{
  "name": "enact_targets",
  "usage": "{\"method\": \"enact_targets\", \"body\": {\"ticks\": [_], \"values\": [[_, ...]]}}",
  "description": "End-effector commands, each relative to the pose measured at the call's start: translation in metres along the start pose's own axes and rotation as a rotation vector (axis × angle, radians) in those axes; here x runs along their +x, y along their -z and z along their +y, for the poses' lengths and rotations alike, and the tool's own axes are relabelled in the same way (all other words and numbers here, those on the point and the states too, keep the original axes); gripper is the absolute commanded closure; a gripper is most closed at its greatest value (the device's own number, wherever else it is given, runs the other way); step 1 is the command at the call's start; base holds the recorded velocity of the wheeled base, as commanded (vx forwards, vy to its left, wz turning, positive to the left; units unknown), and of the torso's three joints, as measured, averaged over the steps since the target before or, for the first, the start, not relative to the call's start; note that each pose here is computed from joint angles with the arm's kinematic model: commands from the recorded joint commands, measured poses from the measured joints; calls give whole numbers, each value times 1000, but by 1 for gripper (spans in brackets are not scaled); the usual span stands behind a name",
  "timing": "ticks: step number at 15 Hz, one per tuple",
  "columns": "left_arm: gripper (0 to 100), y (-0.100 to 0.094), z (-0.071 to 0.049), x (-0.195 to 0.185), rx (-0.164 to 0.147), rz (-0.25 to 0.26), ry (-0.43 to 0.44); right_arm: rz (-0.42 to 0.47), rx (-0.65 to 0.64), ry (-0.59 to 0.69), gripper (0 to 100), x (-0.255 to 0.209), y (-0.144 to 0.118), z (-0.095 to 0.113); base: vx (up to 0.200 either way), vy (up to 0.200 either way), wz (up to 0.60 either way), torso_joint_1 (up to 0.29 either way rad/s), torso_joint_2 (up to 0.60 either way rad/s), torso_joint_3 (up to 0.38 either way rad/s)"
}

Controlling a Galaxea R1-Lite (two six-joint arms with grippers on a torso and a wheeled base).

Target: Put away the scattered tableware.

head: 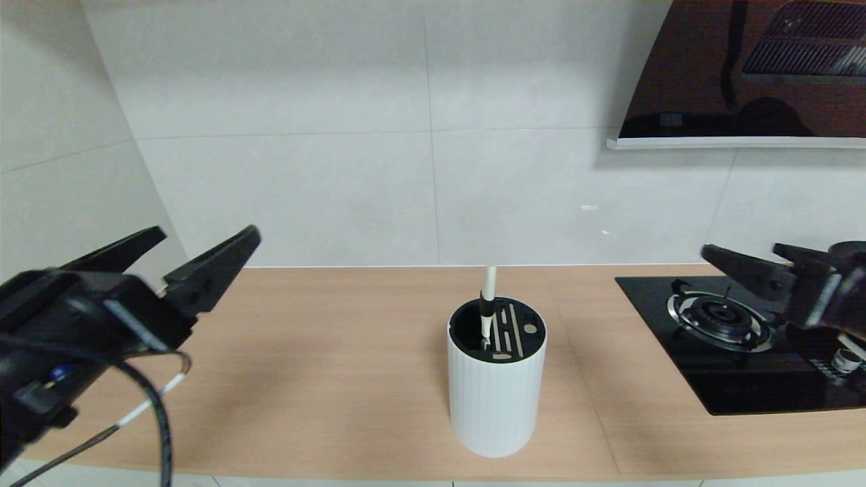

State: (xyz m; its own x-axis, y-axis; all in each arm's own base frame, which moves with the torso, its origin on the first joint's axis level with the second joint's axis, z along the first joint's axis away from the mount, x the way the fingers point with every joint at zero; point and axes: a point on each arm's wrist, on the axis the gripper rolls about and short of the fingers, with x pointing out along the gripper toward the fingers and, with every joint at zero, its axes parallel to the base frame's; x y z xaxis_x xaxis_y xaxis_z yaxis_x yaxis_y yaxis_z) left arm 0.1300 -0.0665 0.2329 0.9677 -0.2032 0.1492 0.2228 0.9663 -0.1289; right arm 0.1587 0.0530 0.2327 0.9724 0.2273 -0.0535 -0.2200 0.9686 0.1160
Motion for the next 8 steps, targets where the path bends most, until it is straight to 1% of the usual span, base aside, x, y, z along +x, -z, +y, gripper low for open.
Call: {"method": "enact_targets", "body": {"ticks": [1, 2, 3, 4, 5, 6, 7, 8], "values": [[0, -2, 32, -86, 14, -35, -68, -137, 10, 128, 0, -78, 20, -25, 0, 0, 0, 0, 0, 0], [0, 0, 39, -108, 54, -33, -121, -188, 7, 124, 0, -95, 23, -26, 0, 0, 0, 0, 0, 0], [0, 2, 43, -129, 79, -39, -127, -221, 4, 108, 0, -110, 28, -25, 0, 0, 0, 0, 0, 0], [0, 6, 45, -146, 92, -50, -126, -227, 0, 107, 0, -126, 32, -24, 0, 0, 0, 0, 0, 0], [0, 7, 45, -149, 94, -52, -128, -224, 1, 108, 0, -129, 34, -24, 0, 0, 0, 0, 0, 0], [0, 15, 45, -171, 104, -82, -136, -190, -16, 113, 0, -158, 46, -23, 0, 0, 0, 0, 0, 0], [0, 19, 45, -183, 114, -104, -150, -171, -48, 119, 0, -174, 55, -22, 0, 0, 0, 0, 0, 0], [0, 23, 45, -192, 137, -119, -165, -170, -80, 137, 0, -185, 63, -22, 0, 0, 0, 0, 0, 0]]}}
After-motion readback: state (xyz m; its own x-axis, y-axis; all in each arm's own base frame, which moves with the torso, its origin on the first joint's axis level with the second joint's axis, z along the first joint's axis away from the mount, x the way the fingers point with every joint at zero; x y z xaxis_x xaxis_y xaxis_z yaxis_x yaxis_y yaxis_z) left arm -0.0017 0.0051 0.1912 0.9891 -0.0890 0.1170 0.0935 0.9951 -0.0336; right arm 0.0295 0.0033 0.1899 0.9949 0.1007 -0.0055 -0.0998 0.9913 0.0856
